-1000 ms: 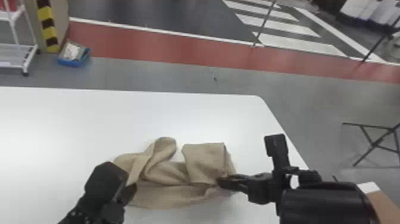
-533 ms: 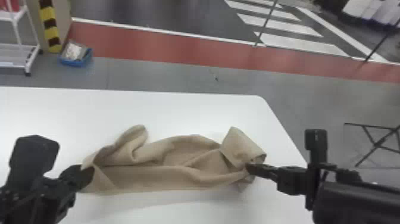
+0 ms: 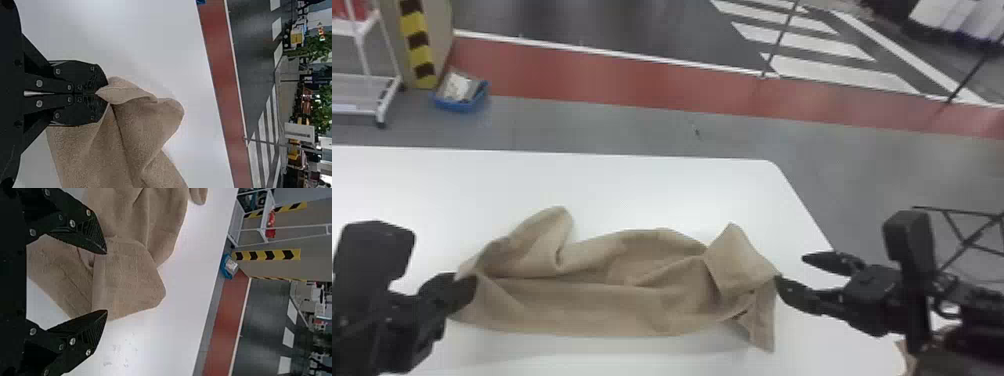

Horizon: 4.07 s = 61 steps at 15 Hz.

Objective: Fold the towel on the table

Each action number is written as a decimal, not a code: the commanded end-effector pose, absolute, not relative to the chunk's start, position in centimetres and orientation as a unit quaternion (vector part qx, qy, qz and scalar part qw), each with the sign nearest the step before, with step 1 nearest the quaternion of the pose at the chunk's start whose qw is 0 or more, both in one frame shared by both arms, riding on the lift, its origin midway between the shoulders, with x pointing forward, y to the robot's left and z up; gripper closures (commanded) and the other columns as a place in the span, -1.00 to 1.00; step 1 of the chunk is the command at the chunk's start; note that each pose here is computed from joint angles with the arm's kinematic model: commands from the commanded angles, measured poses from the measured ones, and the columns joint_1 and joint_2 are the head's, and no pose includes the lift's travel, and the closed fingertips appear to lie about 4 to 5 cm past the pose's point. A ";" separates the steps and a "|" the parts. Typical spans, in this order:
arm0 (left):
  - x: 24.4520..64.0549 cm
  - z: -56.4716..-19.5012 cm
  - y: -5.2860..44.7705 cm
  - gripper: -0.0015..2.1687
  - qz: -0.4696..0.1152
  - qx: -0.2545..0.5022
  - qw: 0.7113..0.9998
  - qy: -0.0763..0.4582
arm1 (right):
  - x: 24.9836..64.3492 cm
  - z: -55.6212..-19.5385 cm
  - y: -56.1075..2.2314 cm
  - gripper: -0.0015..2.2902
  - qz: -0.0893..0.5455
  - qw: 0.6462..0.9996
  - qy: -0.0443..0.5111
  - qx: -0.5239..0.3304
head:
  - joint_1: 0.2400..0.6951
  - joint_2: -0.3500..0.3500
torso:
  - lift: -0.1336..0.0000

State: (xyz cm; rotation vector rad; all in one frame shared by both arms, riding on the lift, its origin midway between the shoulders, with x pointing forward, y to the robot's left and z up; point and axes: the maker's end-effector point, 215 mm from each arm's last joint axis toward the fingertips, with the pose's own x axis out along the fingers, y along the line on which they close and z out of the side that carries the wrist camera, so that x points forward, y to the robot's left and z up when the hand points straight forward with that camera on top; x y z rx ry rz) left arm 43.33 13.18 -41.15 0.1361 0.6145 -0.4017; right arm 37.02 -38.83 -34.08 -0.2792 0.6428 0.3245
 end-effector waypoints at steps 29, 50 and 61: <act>44.6 -40.2 21.3 0.31 -0.136 0.024 0.945 0.297 | 46.8 -30.7 -42.9 0.97 0.066 0.732 0.181 -0.654 | 1.00 -0.87 | -0.86; 44.5 -41.8 21.5 0.31 -0.135 0.018 0.939 0.317 | 34.8 -39.3 -51.8 -0.72 0.088 0.618 0.426 -0.655 | 1.00 -1.00 | -0.86; 44.2 -42.1 20.8 0.31 -0.141 0.018 0.937 0.319 | 32.6 -43.4 -46.4 -0.53 0.176 0.622 0.461 -0.608 | 1.00 -1.00 | -0.86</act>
